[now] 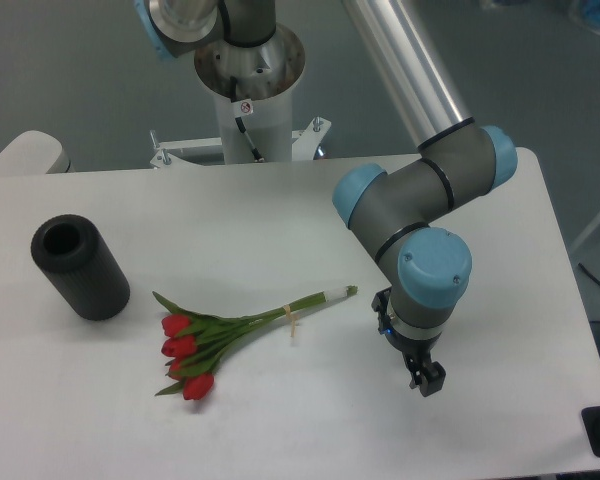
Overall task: Pick up the flowers from the table
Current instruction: 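Move the open gripper over the tulip stems near the tie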
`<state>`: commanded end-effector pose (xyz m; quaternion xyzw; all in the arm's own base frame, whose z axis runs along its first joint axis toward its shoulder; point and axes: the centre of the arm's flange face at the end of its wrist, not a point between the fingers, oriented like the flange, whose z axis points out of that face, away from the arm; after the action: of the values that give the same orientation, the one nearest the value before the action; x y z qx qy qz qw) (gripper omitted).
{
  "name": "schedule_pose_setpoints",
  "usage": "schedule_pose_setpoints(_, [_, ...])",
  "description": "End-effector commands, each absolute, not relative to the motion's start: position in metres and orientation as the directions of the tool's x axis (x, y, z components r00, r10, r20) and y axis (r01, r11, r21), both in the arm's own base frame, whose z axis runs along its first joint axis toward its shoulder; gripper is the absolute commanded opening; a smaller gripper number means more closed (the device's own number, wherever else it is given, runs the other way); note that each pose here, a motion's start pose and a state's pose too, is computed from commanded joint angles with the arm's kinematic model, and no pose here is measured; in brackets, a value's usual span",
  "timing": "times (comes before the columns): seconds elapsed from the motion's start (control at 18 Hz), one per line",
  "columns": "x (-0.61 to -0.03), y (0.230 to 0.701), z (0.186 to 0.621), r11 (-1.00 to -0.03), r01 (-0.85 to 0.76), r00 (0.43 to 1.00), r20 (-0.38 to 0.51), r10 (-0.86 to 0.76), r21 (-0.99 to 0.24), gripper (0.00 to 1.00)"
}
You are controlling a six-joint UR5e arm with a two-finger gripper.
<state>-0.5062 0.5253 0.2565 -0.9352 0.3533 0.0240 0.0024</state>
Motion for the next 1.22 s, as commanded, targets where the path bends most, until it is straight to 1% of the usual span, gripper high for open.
schedule_pose_setpoints(0.33, [-0.502, 0.525, 0.256, -0.75, -0.661, 0.749, -0.042, -0.661, 0.013, 1.0])
schedule_pose_setpoints(0.56, [-0.478, 0.521, 0.249, -0.751, -0.66, 0.751, -0.006, -0.66, -0.001, 1.0])
schedule_pose_setpoints(0.67, [-0.452, 0.524, 0.238, -0.747, -0.665, 0.747, 0.026, -0.664, -0.003, 1.0])
schedule_pose_setpoints(0.83, [-0.43, 0.511, 0.238, -0.757, -0.653, 0.756, 0.05, -0.652, -0.005, 1.0])
schedule_pose_setpoints(1.0, [-0.392, 0.523, 0.232, -0.752, -0.659, 0.75, 0.069, -0.657, -0.001, 1.0])
schedule_pose_setpoints(1.22, [-0.35, 0.537, 0.225, -0.802, -0.597, 0.8, 0.085, -0.594, 0.011, 1.0])
